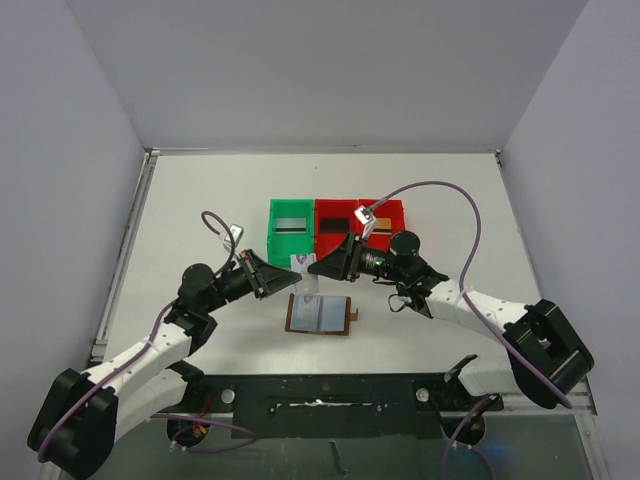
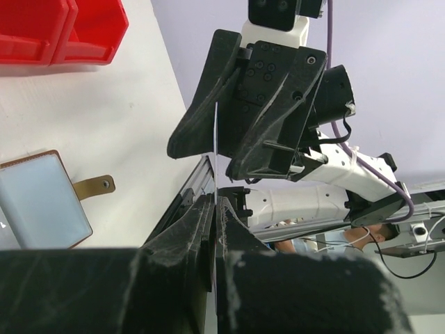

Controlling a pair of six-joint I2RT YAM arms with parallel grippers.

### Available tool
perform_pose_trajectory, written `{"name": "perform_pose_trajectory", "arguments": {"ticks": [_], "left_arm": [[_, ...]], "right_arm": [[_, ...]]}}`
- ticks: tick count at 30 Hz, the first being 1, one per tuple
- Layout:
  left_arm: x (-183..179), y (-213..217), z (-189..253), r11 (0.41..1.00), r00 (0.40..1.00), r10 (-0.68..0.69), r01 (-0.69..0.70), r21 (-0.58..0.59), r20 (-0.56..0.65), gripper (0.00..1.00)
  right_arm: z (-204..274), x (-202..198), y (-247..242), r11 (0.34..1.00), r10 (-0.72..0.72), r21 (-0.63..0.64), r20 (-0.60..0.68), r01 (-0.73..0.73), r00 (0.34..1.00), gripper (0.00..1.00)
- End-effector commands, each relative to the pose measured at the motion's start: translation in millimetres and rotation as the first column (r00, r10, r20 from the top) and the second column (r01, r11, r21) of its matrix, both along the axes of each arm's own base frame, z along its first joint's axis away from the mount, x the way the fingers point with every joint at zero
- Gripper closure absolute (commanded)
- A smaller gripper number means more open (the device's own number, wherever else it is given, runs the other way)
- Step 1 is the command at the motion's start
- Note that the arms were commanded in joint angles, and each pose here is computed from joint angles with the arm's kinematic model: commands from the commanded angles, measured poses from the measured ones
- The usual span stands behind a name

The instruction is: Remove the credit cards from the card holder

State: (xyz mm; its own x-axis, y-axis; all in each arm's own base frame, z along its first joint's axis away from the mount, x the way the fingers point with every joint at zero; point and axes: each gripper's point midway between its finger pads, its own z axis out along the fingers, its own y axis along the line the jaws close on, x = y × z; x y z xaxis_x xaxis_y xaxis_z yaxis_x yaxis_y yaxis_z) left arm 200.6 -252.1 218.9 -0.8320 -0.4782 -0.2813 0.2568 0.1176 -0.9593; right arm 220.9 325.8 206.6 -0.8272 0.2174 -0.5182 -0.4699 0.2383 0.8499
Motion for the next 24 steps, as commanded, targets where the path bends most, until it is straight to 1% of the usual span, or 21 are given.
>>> {"name": "perform_pose_trajectory", "arguments": {"ticks": [1,6,11,15,18,21,23,24], "left_arm": [[-3.5,-3.0,21.1,0.999,0.996,-0.027,0.031,-0.042,0.082,1.00],[-3.1,-4.4,25.4,0.998,0.995,-0.035,0.040,-0.049,0.090,1.00],[-2.7,-5.7,27.5,0.997,0.995,-0.043,0.048,-0.053,0.095,1.00],[-3.5,-5.1,29.4,0.997,0.994,-0.041,0.047,-0.066,0.097,1.00],[-2.2,-4.7,30.1,0.997,0.995,-0.033,0.040,-0.069,0.095,1.00],[1.0,-4.4,34.3,0.997,0.995,-0.018,0.026,-0.078,0.100,1.00],[2.5,-5.0,36.8,0.997,0.994,-0.017,0.025,-0.073,0.108,1.00],[4.3,-5.0,33.0,0.999,0.995,-0.013,0.018,-0.051,0.096,0.97]], "right_arm": [[43.6,-9.6,5.9,0.990,0.069,0.112,0.111,-0.082,0.991,0.59],[49.5,-19.6,7.2,0.979,0.120,0.150,0.126,-0.139,0.985,0.66],[48.2,-21.3,5.1,0.979,0.119,0.148,0.120,-0.137,0.986,0.76],[49.0,-22.4,3.8,0.980,0.120,0.142,0.126,-0.137,0.985,0.79],[49.5,-23.7,4.1,0.980,0.127,0.140,0.127,-0.145,0.984,0.88],[50.7,-23.9,3.5,0.980,0.124,0.142,0.126,-0.142,0.984,1.00],[51.5,-19.2,1.1,0.986,0.095,0.127,0.126,-0.111,0.987,1.00],[50.5,-15.4,-1.1,0.990,0.075,0.109,0.127,-0.089,0.989,1.00]]}}
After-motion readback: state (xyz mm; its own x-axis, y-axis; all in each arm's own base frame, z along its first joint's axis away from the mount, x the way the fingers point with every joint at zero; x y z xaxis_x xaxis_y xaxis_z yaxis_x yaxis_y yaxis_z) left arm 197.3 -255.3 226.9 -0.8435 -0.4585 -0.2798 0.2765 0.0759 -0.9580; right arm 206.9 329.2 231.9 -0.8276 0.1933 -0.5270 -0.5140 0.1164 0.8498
